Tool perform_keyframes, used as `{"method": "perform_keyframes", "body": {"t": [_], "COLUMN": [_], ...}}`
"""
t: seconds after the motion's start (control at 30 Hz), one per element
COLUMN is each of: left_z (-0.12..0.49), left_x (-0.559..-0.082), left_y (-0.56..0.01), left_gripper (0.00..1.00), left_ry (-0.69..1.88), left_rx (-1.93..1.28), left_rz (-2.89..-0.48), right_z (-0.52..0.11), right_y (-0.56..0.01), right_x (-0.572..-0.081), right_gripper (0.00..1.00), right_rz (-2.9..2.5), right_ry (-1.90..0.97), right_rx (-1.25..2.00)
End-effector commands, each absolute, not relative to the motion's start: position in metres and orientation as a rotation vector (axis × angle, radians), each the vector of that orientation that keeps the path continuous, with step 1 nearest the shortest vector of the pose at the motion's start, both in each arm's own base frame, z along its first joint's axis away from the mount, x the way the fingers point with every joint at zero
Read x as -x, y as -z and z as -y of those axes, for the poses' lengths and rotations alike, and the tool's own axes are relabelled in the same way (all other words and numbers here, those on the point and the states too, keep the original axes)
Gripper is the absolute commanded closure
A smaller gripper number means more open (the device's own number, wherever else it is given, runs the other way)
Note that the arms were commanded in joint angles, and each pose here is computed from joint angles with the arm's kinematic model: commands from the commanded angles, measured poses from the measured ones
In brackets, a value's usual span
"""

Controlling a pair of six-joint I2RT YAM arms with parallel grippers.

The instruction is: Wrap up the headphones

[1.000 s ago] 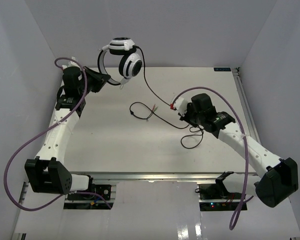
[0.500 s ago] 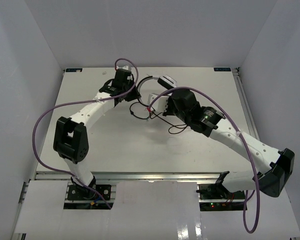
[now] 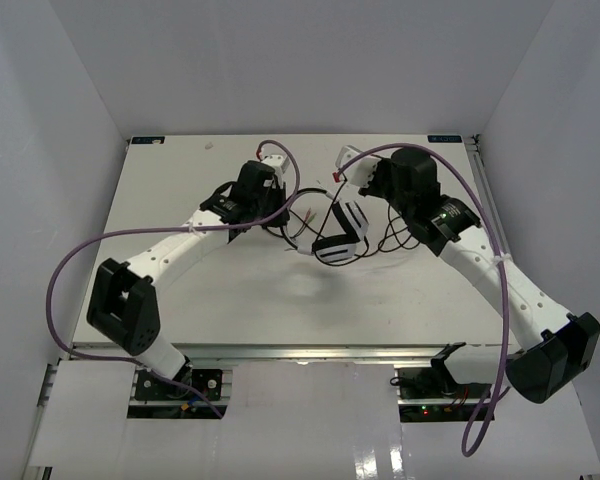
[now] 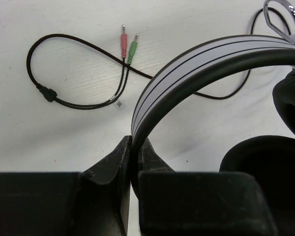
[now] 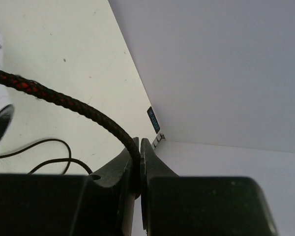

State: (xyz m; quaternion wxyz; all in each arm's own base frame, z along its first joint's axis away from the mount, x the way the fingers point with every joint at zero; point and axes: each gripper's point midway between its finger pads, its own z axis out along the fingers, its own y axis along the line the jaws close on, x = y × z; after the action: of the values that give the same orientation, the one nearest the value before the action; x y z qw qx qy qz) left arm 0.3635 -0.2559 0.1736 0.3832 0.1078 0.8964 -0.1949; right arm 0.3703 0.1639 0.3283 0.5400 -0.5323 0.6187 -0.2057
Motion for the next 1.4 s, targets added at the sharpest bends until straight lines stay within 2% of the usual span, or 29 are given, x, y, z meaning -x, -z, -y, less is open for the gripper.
{"method": "perform_keyframes", "body": {"t": [0.0, 0.2, 0.4, 0.67, 0.93, 1.0, 1.17, 1.27, 1.37], "left_z": [0.272, 0.278, 0.282, 0.288, 0.297, 0.298, 0.298, 0.295, 0.292], "left_x": [-0.342, -0.31, -0.291, -0.287, -0.285, -0.286, -0.289, -0.292, -0.293], "left_y": [-0.259, -0.29, -0.299, -0.314, -0.336, -0.346, -0.374, -0.391, -0.404], "left_gripper": [1.0, 1.0, 1.0, 1.0, 1.0, 1.0, 1.0, 1.0, 1.0], "left_ry": [0.683, 0.828, 0.939, 1.046, 1.145, 1.165, 1.176, 1.153, 1.131], "left_rx": [-0.403, -0.485, -0.475, -0.392, -0.347, -0.331, -0.304, -0.291, -0.281], "left_rz": [-2.008, -1.896, -1.847, -1.819, -1.779, -1.763, -1.727, -1.724, -1.718], "right_z": [-0.175, -0.173, -0.181, -0.211, -0.229, -0.233, -0.244, -0.251, -0.256], "right_y": [-0.341, -0.332, -0.31, -0.308, -0.31, -0.309, -0.309, -0.305, -0.298], "right_x": [-0.376, -0.391, -0.391, -0.349, -0.324, -0.319, -0.311, -0.311, -0.312], "right_gripper": [0.92, 0.92, 0.92, 0.92, 0.86, 0.81, 0.5, 0.41, 0.37], "right_rz": [-1.4, -1.473, -1.561, -1.51, -1.46, -1.456, -1.434, -1.422, -1.41], "right_ry": [0.361, 0.172, -0.071, -0.518, -0.73, -0.79, -0.954, -1.023, -1.075], "right_rx": [1.243, 1.171, 1.124, 1.129, 1.147, 1.139, 1.122, 1.119, 1.119]}}
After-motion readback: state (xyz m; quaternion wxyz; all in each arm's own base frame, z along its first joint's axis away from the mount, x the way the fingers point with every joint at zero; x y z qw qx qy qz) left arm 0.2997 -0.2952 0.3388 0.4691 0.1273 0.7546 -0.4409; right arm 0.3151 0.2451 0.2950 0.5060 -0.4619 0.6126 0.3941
